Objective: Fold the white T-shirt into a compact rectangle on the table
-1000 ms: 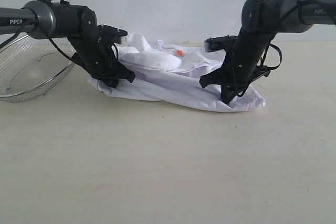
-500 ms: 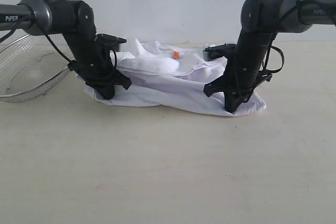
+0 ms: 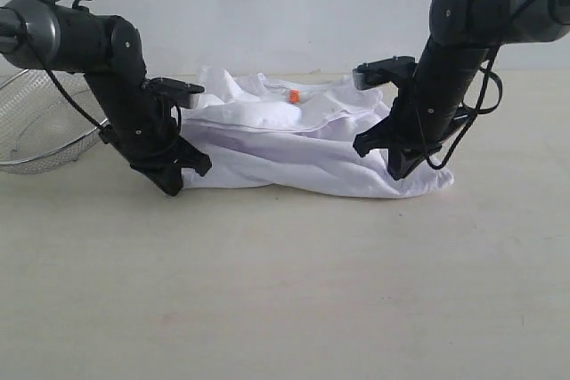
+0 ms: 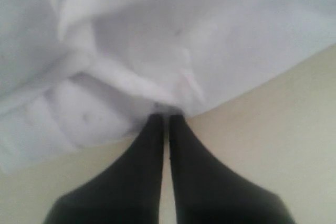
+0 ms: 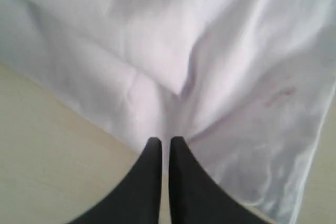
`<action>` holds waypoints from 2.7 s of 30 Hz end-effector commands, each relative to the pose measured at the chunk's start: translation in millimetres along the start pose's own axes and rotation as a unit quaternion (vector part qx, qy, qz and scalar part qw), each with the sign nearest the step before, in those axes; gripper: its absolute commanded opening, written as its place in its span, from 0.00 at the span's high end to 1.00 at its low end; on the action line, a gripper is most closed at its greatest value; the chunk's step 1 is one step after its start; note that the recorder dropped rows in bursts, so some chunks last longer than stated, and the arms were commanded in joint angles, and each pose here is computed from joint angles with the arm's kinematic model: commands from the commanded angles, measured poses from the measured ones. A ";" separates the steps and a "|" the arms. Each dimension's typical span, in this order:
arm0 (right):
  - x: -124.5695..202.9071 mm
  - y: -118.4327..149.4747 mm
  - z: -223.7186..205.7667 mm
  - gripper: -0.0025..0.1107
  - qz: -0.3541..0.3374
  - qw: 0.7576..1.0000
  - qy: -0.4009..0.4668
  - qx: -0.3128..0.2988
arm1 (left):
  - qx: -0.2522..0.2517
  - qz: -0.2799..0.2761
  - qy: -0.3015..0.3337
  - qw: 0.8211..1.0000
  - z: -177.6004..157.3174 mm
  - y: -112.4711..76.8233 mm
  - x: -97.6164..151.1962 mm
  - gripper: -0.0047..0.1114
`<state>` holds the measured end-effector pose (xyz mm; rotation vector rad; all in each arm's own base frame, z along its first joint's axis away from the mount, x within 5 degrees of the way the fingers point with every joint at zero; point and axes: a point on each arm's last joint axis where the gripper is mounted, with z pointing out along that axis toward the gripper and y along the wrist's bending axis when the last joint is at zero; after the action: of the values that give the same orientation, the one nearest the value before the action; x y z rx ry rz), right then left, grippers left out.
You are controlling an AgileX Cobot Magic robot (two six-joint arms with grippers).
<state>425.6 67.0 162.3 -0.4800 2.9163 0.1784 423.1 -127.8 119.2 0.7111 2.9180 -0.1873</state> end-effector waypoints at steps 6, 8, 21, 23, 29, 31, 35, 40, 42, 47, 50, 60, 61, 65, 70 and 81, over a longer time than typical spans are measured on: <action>-14.7 -1.9 -13.8 0.98 0.001 0.996 -0.087 0.025 | 0.000 0.015 -0.119 0.993 -29.4 -5.0 -18.9 0.92; -17.4 -3.5 -8.7 0.98 0.008 0.995 -0.100 0.028 | -0.003 0.004 -0.121 0.993 -20.5 -2.1 -19.9 0.92; -20.2 -12.1 26.8 0.98 0.056 0.992 -0.104 0.035 | -0.033 -0.037 -0.182 0.982 -1.3 11.1 -30.8 0.92; -15.8 -13.0 40.7 0.98 0.059 0.995 -0.078 0.031 | -0.055 -0.046 -0.160 0.984 3.5 15.6 -26.8 0.92; -6.6 -14.4 47.0 0.98 0.040 0.998 -0.028 0.039 | -0.082 -0.041 -0.083 0.992 26.9 22.3 -12.8 0.92; -0.7 -13.3 47.6 0.98 0.020 0.999 0.003 0.034 | -0.078 -0.037 -0.058 0.995 31.0 21.0 -8.2 0.92; 5.8 -12.0 47.4 0.98 0.009 0.999 0.039 0.027 | -0.071 -0.025 -0.009 0.997 31.0 18.6 0.4 0.92; 11.6 -5.9 45.6 0.98 -0.005 0.997 0.076 0.020 | -0.057 -0.014 0.038 0.998 21.2 13.4 13.7 0.92; 15.1 -0.9 38.5 0.98 -0.010 0.997 0.076 0.019 | -0.048 -0.014 0.039 0.998 16.4 8.2 28.0 0.92; 46.7 5.2 29.2 0.98 0.010 0.998 0.065 0.025 | -0.037 -0.019 0.040 0.998 8.7 -6.7 69.7 0.92; 86.8 14.7 39.4 0.98 0.043 0.996 0.080 0.005 | -0.018 -0.025 0.049 0.998 16.0 -27.0 94.4 0.92; 153.2 32.5 2.0 0.98 0.069 0.996 0.057 0.000 | 0.017 -0.035 0.048 0.998 -15.3 -76.9 152.2 0.92; 154.0 33.4 -4.2 0.98 0.067 0.997 0.047 0.001 | 0.018 -0.036 0.043 0.998 -19.9 -77.7 155.2 0.92; 147.0 35.0 -29.7 0.98 0.064 0.997 -0.033 0.011 | 0.003 -0.023 -0.037 0.999 -42.3 -77.3 150.3 0.92; 136.0 40.7 -48.0 0.98 0.046 0.995 -0.082 -0.012 | -0.006 -0.015 -0.110 0.994 -66.1 -77.5 131.2 0.92; 132.1 50.5 -35.3 0.98 0.034 0.994 -0.078 -0.074 | -0.006 -0.013 -0.091 0.996 -55.7 -75.7 128.1 0.92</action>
<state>280.2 65.5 176.5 -0.3440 2.7787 0.3798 267.8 -127.4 166.3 0.6156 2.7406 -0.2308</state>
